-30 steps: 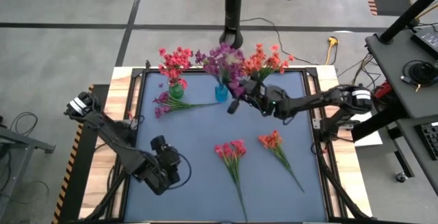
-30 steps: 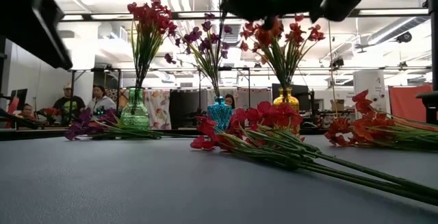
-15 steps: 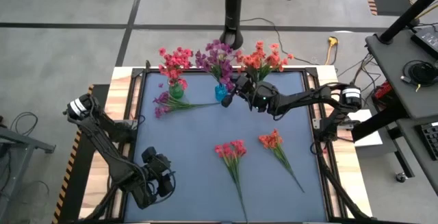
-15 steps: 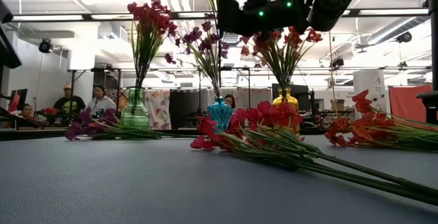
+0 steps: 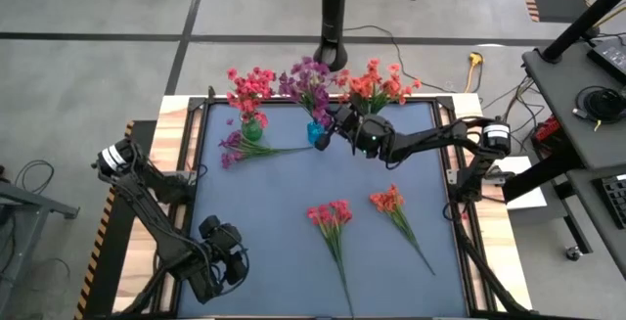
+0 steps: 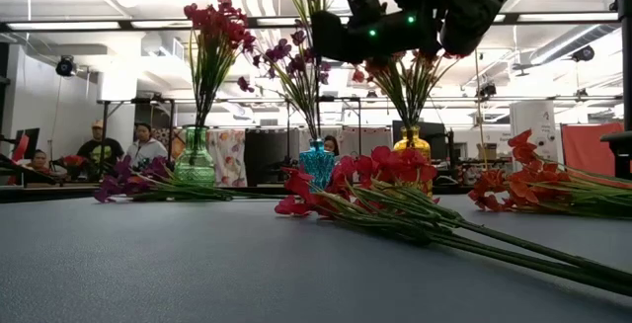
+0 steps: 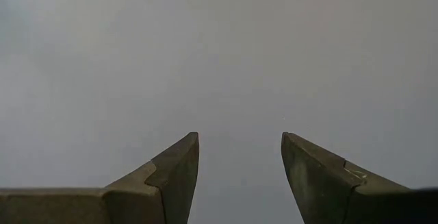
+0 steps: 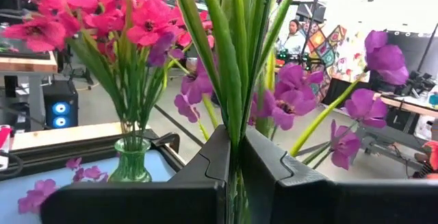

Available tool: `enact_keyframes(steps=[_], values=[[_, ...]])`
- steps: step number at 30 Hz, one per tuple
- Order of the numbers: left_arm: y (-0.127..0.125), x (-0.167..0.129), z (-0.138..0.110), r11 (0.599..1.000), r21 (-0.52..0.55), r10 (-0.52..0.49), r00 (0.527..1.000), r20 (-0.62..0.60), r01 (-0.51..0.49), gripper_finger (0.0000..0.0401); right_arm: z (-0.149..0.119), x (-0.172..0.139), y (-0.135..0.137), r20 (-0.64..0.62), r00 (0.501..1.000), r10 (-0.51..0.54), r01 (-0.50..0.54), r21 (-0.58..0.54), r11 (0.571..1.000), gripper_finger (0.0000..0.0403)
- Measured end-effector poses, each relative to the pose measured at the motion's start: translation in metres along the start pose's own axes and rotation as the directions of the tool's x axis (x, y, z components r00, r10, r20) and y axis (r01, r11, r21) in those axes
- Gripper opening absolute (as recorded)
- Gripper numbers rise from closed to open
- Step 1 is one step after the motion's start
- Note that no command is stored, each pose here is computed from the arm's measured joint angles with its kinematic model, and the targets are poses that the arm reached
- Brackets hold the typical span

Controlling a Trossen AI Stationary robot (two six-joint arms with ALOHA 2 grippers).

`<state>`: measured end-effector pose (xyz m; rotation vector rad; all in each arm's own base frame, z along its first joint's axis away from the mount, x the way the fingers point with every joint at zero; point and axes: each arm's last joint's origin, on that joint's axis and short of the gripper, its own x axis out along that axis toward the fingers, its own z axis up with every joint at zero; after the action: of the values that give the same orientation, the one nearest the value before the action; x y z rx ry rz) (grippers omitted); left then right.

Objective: Sort flowers into vase by color
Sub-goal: Put the right violet flower into the blue vase

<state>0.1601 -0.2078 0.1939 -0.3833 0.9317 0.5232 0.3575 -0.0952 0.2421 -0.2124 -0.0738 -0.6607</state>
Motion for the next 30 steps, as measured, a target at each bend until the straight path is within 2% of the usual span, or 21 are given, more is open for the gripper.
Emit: enact_keyframes(steps=[30], values=[[0.0018, 0.0001, 0.0002, 1.000, -0.005, 0.017, 1.000, 0.007, -0.017, 0.0192, -0.0062, 0.0027, -0.0026, -0.022, 1.000, -0.007, 0.008, 0.051, 0.999, 0.0025]])
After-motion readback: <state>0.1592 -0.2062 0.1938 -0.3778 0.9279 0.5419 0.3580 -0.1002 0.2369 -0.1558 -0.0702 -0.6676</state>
